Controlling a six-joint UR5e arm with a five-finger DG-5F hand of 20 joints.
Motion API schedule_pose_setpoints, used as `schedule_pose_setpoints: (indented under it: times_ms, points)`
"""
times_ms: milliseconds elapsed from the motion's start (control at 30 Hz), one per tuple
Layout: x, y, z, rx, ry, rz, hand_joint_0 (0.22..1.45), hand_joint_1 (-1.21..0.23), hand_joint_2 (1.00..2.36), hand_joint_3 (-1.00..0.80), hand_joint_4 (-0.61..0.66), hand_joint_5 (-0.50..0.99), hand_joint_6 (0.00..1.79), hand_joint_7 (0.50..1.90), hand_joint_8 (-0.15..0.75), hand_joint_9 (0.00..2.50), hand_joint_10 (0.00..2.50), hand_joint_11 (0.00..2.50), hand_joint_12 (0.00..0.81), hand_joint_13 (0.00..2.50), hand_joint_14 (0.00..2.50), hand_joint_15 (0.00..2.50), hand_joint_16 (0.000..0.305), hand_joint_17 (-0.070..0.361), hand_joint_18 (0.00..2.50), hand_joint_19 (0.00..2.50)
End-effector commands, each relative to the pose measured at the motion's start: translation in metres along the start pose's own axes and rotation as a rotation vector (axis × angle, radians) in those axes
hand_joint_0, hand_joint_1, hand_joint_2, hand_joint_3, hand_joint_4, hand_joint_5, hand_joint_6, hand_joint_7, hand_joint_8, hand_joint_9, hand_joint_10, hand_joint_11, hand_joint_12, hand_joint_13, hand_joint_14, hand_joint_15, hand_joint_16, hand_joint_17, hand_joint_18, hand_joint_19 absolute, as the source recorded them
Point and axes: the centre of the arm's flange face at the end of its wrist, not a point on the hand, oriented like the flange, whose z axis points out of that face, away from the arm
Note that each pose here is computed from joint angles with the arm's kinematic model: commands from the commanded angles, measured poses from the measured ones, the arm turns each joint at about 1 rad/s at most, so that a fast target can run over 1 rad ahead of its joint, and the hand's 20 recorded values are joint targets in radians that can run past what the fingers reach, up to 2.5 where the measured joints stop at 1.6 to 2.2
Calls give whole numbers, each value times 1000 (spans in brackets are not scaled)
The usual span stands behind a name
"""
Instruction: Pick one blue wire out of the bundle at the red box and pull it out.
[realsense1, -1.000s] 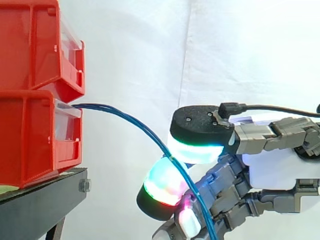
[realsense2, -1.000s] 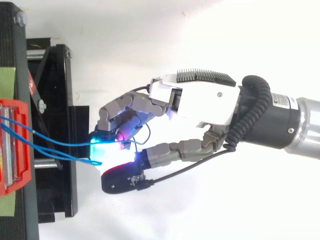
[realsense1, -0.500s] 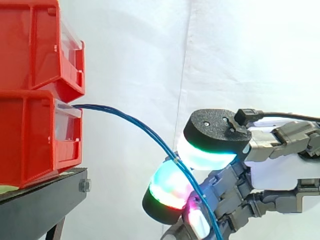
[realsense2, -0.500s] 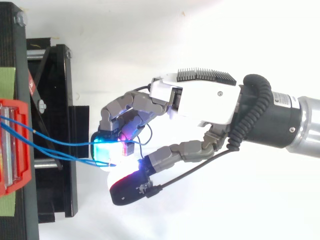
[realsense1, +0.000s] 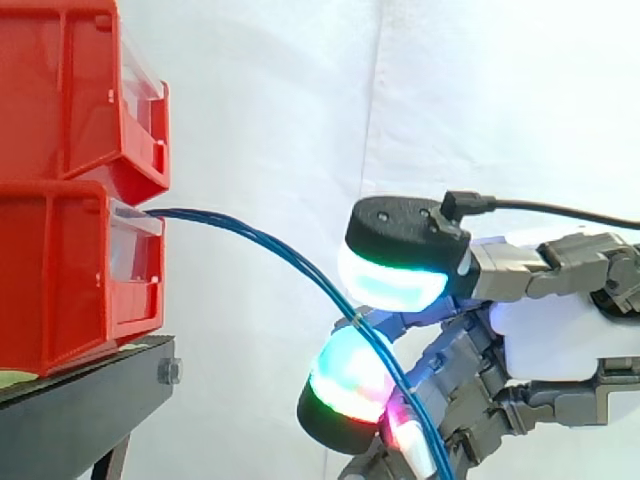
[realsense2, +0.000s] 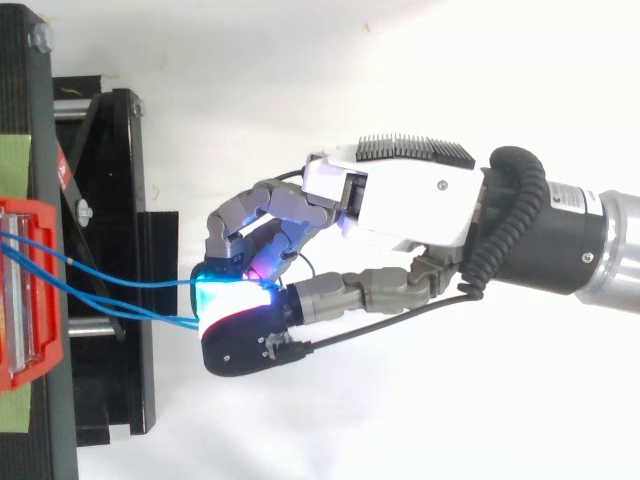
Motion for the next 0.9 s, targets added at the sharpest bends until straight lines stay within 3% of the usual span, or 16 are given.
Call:
schedule_pose_setpoints:
  times_ms: [0,300,400,500,567,700,867]
  points:
    - [1,1,0,-2,2,1,599,-652,1016,-294,294,-152,904,1135,428,961,20,713,479,807,13,360,63,141,854,468]
    - [-1,3,1,-4,-1,2,680,-865,1005,-431,204,-168,930,1066,406,925,17,751,466,804,13,351,61,137,861,411]
    - [-2,3,1,-4,-2,2,694,-925,1000,-500,263,-182,938,1036,402,889,20,752,462,801,13,350,61,137,868,390]
    - [-3,1,1,-2,-3,1,570,-832,1000,-500,283,-188,932,1044,403,879,19,753,471,798,15,365,63,142,860,429]
    - [-3,3,1,-4,-3,2,496,-640,1000,-500,280,-178,921,1021,423,909,18,742,508,812,13,368,68,153,889,451]
    - [-4,3,0,6,-1,-2,515,-431,1000,-500,265,-160,896,1056,433,963,17,718,499,815,13,379,67,151,887,503]
    - [-5,6,-2,13,1,-5,590,-538,1011,-376,264,-153,893,1103,423,979,20,717,481,820,15,376,63,142,872,501]
